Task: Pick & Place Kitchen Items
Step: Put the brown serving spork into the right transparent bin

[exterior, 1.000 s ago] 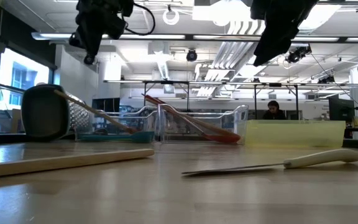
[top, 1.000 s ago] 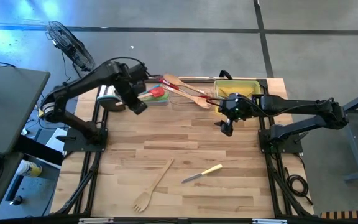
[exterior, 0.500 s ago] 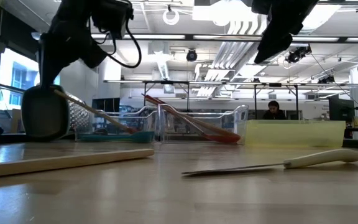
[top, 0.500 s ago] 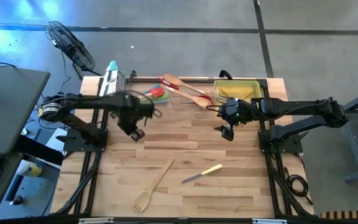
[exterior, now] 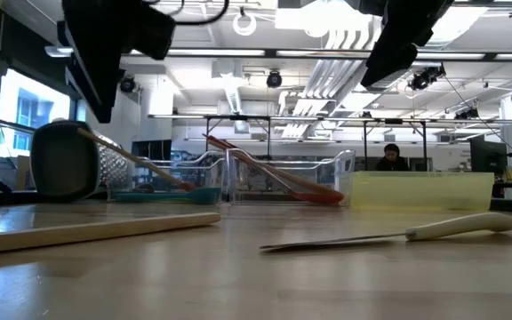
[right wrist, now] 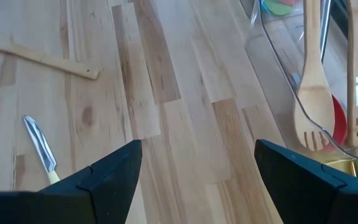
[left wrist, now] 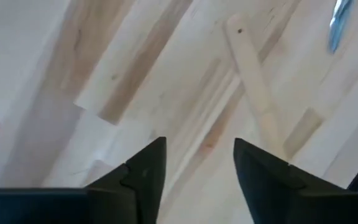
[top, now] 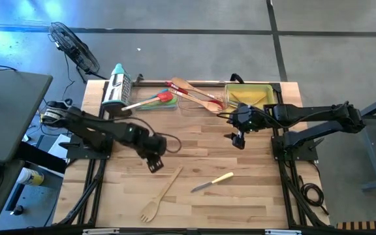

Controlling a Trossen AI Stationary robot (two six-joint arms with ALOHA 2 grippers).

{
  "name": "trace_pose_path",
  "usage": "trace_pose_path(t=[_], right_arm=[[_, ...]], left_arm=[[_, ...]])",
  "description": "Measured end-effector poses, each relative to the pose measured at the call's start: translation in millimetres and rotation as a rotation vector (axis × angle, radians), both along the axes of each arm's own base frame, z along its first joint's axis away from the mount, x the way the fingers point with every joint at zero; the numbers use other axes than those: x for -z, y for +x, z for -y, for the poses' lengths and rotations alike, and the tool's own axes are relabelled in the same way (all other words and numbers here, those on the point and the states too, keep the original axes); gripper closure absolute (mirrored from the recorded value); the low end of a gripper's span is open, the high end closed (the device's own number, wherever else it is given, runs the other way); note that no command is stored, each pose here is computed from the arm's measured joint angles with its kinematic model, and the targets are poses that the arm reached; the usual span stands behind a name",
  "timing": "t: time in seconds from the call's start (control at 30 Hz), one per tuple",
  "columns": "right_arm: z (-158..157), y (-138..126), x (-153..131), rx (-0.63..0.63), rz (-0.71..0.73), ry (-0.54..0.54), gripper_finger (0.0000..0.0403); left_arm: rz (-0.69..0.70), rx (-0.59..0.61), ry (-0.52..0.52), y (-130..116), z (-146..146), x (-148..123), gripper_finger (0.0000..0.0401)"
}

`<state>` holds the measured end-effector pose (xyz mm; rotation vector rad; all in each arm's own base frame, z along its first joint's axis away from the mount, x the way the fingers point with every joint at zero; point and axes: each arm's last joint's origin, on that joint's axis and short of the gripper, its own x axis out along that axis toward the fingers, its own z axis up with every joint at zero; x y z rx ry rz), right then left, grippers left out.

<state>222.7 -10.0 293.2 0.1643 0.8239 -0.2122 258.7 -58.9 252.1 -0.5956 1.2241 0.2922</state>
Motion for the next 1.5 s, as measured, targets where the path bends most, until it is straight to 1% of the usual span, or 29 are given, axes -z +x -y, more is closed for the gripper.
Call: trace_pose_path(t=[0.07,0.17,0.3,0.37,0.47,0.57,0.67,0.77,0.9,1.03,1.13,1.23,1.33,1.43,1.5], right_arm=[[0,0,0,0.001,0.000,0.002,0.0098],[0,0,0,-0.002,0.001,0.016,0.0098],[-1,0,0,-0.035,0.001,0.036,0.0098],[-2,0,0,-0.073,0.001,0.037,0.0098],[-5,1,-1,-0.163,0.010,0.065,0.0098],[-8,1,-1,-0.283,0.024,0.130,0.0098],[-11,2,-3,-0.367,0.049,0.206,0.0098],[-14,3,-4,-0.409,0.068,0.239,0.0098],[-20,5,-6,-0.430,0.094,0.221,0.0098],[-29,14,-4,-0.466,0.123,0.220,0.0098],[-37,24,1,-0.496,0.135,0.221,0.0098],[-46,37,11,-0.502,0.120,0.250,0.0098],[-56,50,24,-0.485,0.089,0.298,0.0098],[-69,60,35,-0.478,0.058,0.347,0.0098],[-82,64,41,-0.496,0.053,0.377,0.0098]], left_arm=[[0.016,-0.051,-0.003,0,8,-1,0.0209],[0.004,-0.157,-0.051,-3,18,-1,0.0197],[0.034,-0.267,-0.185,-1,33,-4,0.0194],[0.087,-0.263,-0.244,2,45,-7,0.0194],[0.174,-0.215,-0.284,4,61,-12,0.0194],[0.233,-0.193,-0.316,3,75,-16,0.0194],[0.244,-0.206,-0.341,-2,88,-17,0.0194],[0.218,-0.212,-0.370,-7,103,-14,0.0194],[0.170,-0.179,-0.391,-16,130,-3,0.0194],[0.126,-0.190,-0.429,-20,155,11,0.0194],[0.066,-0.208,-0.436,-19,169,21,0.0194],[0.043,-0.201,-0.452,-12,177,22,0.0194],[-0.016,-0.208,-0.420,-10,179,22,0.0194],[-0.075,-0.248,-0.388,-7,176,19,0.0194],[-0.137,-0.266,-0.329,-11,173,20,0.0194]])
